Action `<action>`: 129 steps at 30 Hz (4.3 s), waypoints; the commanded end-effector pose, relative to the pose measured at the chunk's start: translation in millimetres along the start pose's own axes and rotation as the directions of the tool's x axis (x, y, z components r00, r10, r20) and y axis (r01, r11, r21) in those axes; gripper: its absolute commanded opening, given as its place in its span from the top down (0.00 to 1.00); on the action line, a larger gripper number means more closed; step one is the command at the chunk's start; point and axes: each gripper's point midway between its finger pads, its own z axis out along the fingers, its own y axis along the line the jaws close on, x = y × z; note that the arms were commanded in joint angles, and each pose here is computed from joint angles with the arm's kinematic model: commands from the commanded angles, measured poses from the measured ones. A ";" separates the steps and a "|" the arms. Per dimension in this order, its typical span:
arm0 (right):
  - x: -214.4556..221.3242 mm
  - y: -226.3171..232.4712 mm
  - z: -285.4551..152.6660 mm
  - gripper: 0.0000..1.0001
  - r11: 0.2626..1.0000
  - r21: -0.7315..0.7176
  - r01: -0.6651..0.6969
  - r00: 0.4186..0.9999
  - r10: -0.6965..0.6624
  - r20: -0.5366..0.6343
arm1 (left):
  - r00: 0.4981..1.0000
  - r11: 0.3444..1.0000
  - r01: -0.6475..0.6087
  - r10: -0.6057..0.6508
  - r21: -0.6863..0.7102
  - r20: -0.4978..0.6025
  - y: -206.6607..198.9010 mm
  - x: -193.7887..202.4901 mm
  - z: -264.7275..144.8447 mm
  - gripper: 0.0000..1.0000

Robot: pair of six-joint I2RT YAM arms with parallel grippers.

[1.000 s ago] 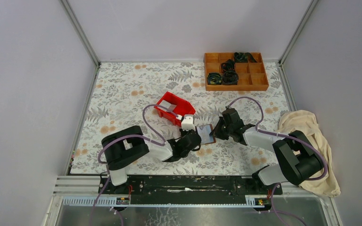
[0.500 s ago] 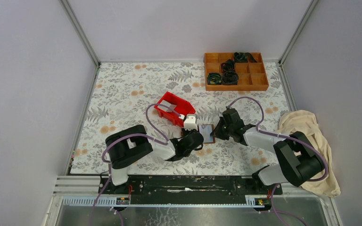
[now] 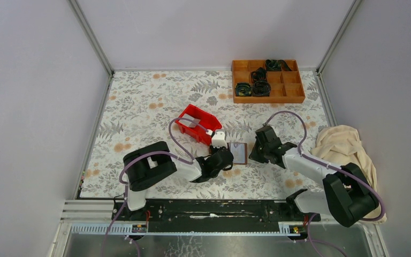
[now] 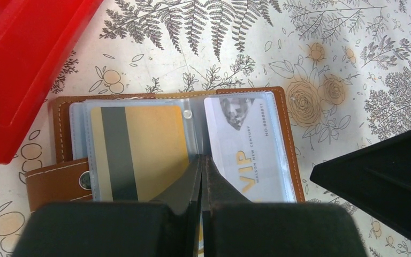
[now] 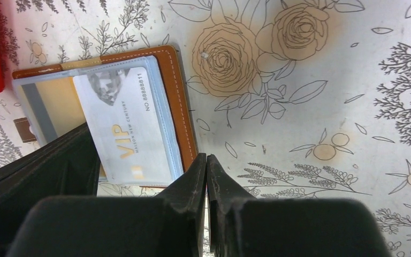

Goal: Put the credit cards into the card holder
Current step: Insert the credit card into the card holder, then pick up the credit card from the storage box.

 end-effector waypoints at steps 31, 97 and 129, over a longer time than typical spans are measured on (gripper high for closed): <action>10.0 12.8 20.1 0.93 1.000 -0.001 0.031 0.998 -0.031 -0.050 | 0.993 0.998 -0.069 0.070 0.008 -0.093 -8.5 39.1 5.5 1.00; -132.0 254.6 -17.8 0.41 0.725 -0.249 0.642 0.764 -0.573 0.297 | 0.836 0.859 0.507 -0.471 -0.068 0.283 126.5 -134.5 -110.0 0.05; -95.6 318.0 79.4 0.50 0.562 -0.395 0.727 0.666 -0.717 0.206 | 0.781 0.715 0.622 -0.538 -0.319 0.317 200.9 -93.2 -68.0 0.08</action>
